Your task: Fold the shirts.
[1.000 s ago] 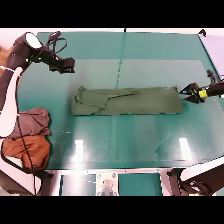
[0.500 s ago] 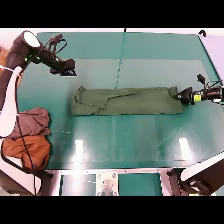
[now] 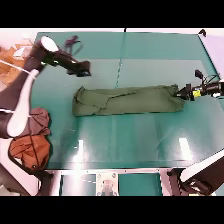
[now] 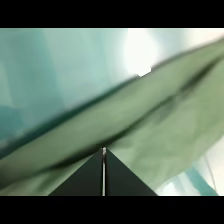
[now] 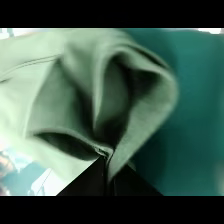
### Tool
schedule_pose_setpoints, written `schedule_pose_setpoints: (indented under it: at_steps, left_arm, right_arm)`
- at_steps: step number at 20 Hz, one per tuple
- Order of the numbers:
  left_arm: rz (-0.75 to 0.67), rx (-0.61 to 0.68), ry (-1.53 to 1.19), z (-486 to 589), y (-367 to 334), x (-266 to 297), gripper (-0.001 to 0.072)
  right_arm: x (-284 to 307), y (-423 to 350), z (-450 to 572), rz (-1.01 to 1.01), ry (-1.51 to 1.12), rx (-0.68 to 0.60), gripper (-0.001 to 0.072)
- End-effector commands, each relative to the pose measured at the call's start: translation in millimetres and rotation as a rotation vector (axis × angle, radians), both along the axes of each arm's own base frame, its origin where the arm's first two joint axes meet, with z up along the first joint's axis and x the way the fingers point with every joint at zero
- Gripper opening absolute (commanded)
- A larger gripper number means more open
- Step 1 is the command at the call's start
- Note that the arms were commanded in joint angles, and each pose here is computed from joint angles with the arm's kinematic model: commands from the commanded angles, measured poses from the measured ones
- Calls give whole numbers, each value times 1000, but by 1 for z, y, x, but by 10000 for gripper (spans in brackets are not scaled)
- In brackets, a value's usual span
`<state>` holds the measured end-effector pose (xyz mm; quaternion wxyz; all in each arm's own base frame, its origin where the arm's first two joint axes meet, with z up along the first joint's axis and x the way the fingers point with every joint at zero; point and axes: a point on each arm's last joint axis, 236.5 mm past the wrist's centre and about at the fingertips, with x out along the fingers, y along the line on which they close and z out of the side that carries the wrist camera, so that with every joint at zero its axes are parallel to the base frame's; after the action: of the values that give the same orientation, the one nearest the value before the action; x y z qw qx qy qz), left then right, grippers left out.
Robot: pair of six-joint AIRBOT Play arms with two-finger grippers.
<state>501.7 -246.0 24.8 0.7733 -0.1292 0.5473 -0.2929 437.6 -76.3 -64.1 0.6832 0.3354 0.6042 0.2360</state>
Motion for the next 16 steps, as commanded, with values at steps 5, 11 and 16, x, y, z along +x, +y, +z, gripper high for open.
schedule_pose_setpoints:
  at_steps: [5,11,16]
  left_arm:
    - [-186,-165,37,-78,-188,-63,28]
    - [-223,-186,42,-100,-240,-97,29]
    - [-230,-212,89,-101,-246,-107,29]
  right_arm:
    - [-14,59,110,72,-15,-29,15]
    - [-44,131,199,201,-161,-79,16]
    - [-53,160,228,224,-208,-20,16]
